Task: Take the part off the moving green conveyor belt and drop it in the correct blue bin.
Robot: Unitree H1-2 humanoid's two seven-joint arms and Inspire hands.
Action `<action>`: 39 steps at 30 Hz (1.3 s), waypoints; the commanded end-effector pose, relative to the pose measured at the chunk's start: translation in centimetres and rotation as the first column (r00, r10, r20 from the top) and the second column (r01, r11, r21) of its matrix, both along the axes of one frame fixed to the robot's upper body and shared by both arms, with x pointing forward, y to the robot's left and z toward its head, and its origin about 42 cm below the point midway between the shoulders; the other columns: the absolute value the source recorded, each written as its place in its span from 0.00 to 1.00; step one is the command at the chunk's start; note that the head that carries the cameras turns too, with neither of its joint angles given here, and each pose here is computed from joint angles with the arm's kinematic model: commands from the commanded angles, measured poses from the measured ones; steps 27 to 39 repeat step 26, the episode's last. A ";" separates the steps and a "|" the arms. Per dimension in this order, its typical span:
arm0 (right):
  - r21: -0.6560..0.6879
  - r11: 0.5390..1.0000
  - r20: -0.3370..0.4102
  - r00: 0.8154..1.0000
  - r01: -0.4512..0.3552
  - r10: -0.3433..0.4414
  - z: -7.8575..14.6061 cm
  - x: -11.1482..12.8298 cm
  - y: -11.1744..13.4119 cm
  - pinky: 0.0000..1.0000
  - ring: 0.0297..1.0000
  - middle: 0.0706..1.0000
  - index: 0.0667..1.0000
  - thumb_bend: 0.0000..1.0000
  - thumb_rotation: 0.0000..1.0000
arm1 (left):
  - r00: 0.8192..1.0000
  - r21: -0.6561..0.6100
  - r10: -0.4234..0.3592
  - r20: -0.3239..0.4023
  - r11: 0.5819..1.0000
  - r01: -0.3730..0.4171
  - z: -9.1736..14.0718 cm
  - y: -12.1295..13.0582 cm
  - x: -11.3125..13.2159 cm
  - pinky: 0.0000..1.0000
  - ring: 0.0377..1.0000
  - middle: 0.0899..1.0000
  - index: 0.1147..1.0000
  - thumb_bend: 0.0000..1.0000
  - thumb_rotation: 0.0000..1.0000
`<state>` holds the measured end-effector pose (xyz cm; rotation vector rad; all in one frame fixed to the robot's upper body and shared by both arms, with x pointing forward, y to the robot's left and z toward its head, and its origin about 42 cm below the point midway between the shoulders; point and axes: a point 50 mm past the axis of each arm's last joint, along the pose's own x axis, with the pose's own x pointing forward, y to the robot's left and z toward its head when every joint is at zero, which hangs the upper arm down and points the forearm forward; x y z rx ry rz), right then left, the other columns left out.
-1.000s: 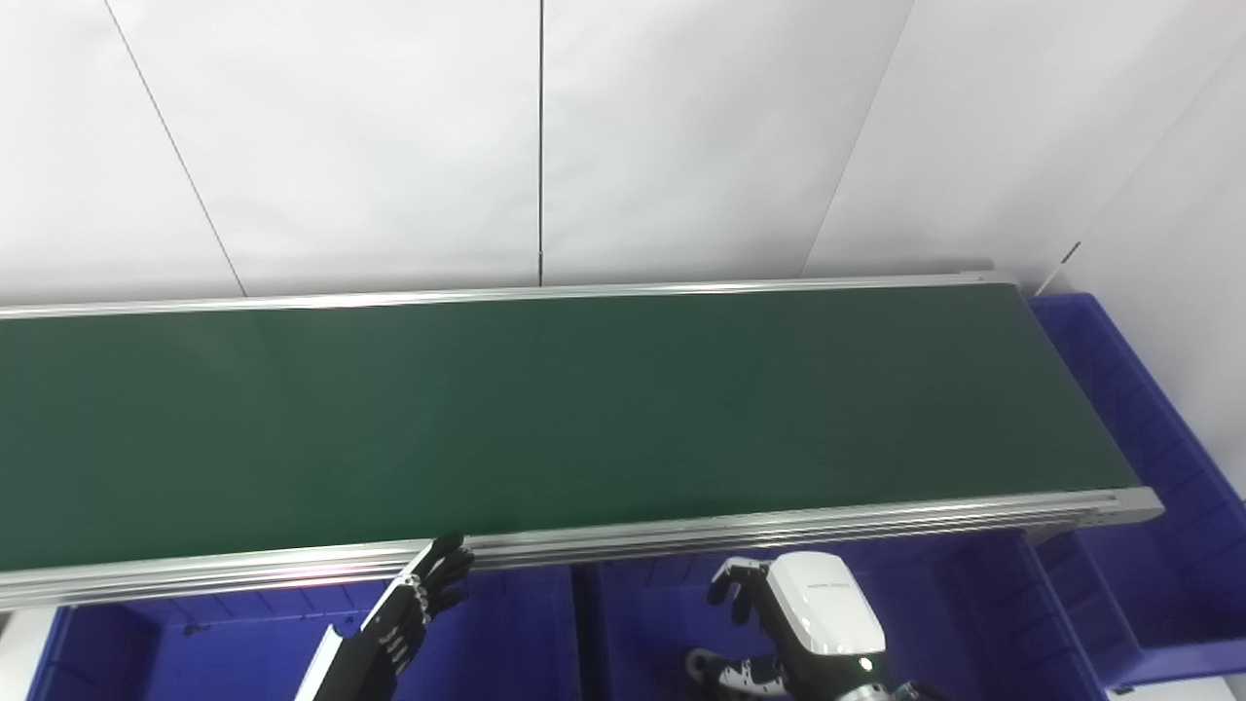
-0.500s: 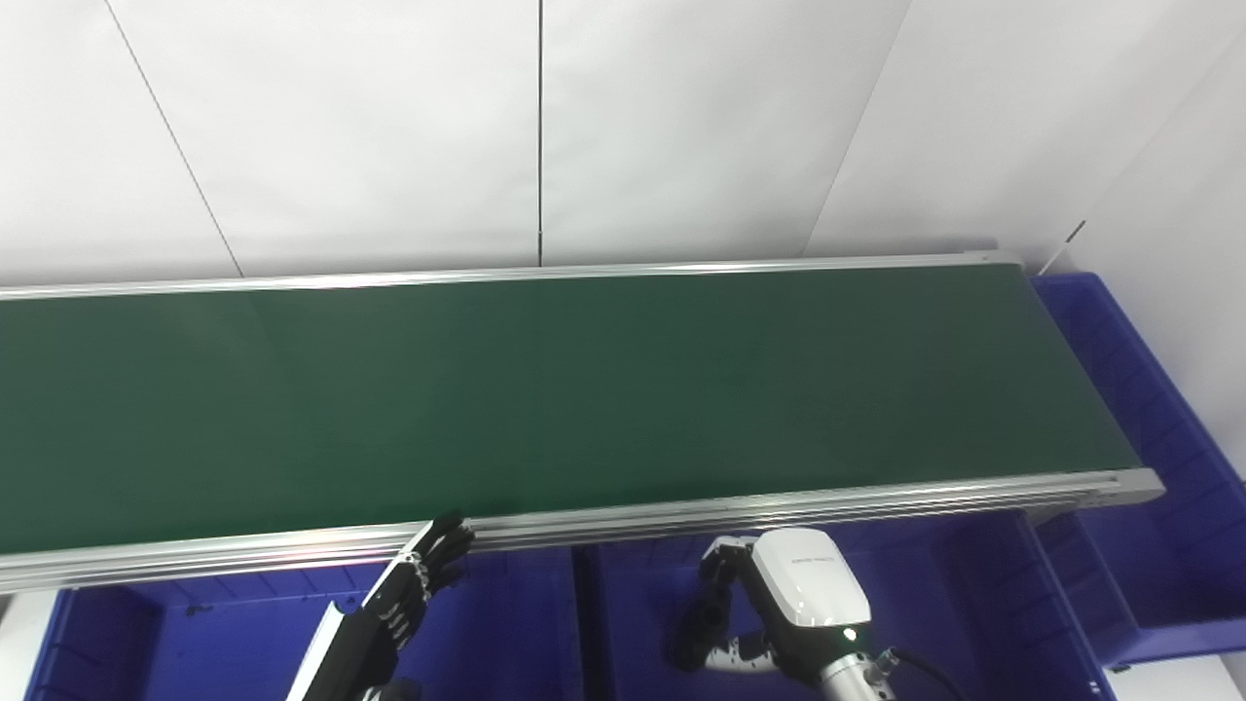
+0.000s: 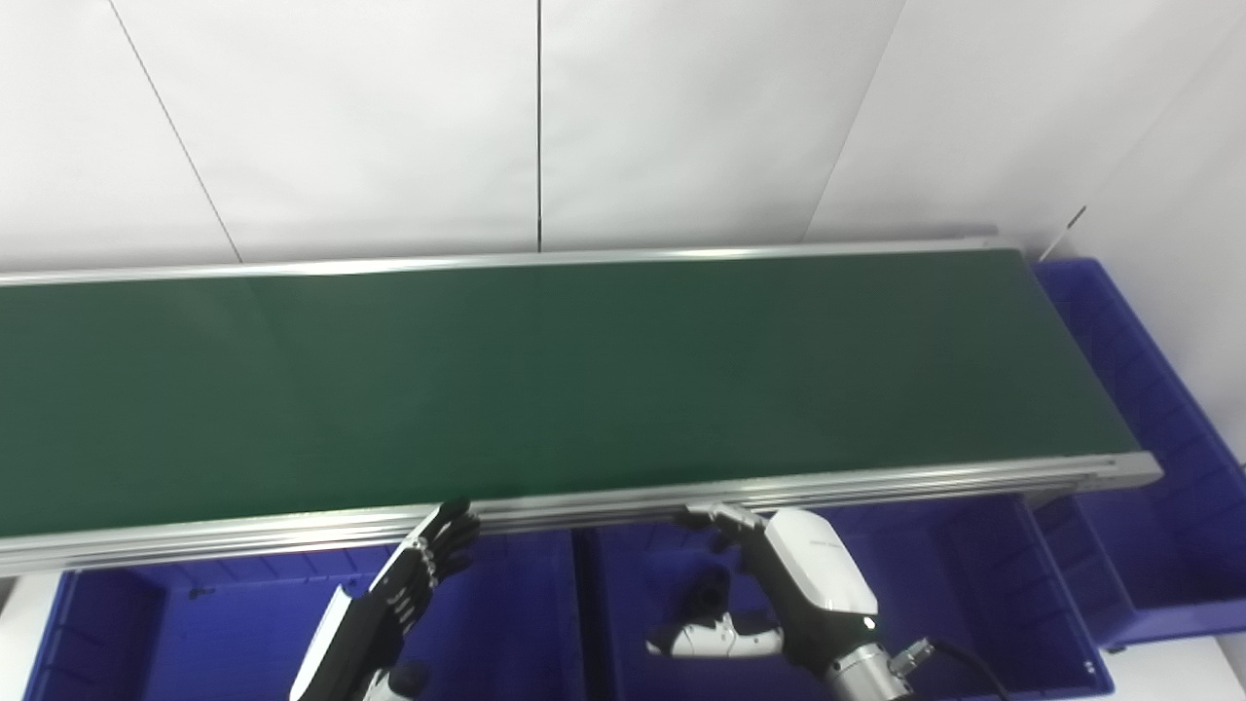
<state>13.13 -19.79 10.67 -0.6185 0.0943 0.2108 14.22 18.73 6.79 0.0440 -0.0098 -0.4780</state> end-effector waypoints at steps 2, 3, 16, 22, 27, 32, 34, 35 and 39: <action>0.455 0.891 0.151 0.987 -0.017 -0.058 1.6 -0.6 2.0 0.62 0.68 0.73 0.73 0.87 0.71 | 0.998 -0.008 -0.019 0.053 1.000 0.019 1.1 0.0 0.3 0.87 0.90 0.89 0.90 0.96 0.87; 0.500 0.866 0.164 0.984 -0.017 -0.076 1.5 -0.7 2.3 0.64 0.69 0.73 0.73 0.85 0.72 | 0.998 -0.007 -0.020 0.053 1.000 0.020 1.0 -0.1 0.3 0.87 0.90 0.89 0.91 0.96 0.87; 0.571 0.820 0.164 0.984 -0.041 -0.065 -2.1 -1.8 1.3 0.76 0.77 0.80 0.80 0.93 0.89 | 0.999 0.009 -0.017 0.043 1.000 0.017 1.2 -0.2 0.1 0.87 0.90 0.90 0.90 0.96 0.88; 0.550 0.833 0.156 0.987 -0.052 -0.041 -3.0 -1.8 0.9 0.76 0.79 0.83 0.82 0.93 0.91 | 0.999 0.014 -0.019 0.045 1.000 0.018 1.3 -0.5 0.0 0.87 0.90 0.90 0.90 0.95 0.88; 0.538 0.841 0.150 0.989 -0.065 -0.019 -3.6 -1.7 0.3 0.80 0.81 0.85 0.84 0.91 0.93 | 0.999 0.007 -0.019 0.050 1.000 0.018 1.3 -0.9 0.0 0.87 0.90 0.90 0.90 0.94 0.88; 0.538 0.841 0.150 0.989 -0.065 -0.019 -3.6 -1.7 0.3 0.80 0.81 0.85 0.84 0.91 0.93 | 0.999 0.007 -0.019 0.050 1.000 0.018 1.3 -0.9 0.0 0.87 0.90 0.90 0.90 0.94 0.88; 0.538 0.841 0.150 0.989 -0.065 -0.019 -3.6 -1.7 0.3 0.80 0.81 0.85 0.84 0.91 0.93 | 0.999 0.007 -0.019 0.050 1.000 0.018 1.3 -0.9 0.0 0.87 0.90 0.90 0.90 0.94 0.88; 0.538 0.841 0.150 0.989 -0.065 -0.019 -3.6 -1.7 0.3 0.80 0.81 0.85 0.84 0.91 0.93 | 0.999 0.007 -0.019 0.050 1.000 0.018 1.3 -0.9 0.0 0.87 0.90 0.90 0.90 0.94 0.88; 0.538 0.841 0.150 0.989 -0.065 -0.019 -3.6 -1.7 0.3 0.80 0.81 0.85 0.84 0.91 0.93 | 0.999 0.007 -0.019 0.050 1.000 0.018 1.3 -0.9 0.0 0.87 0.90 0.90 0.90 0.94 0.88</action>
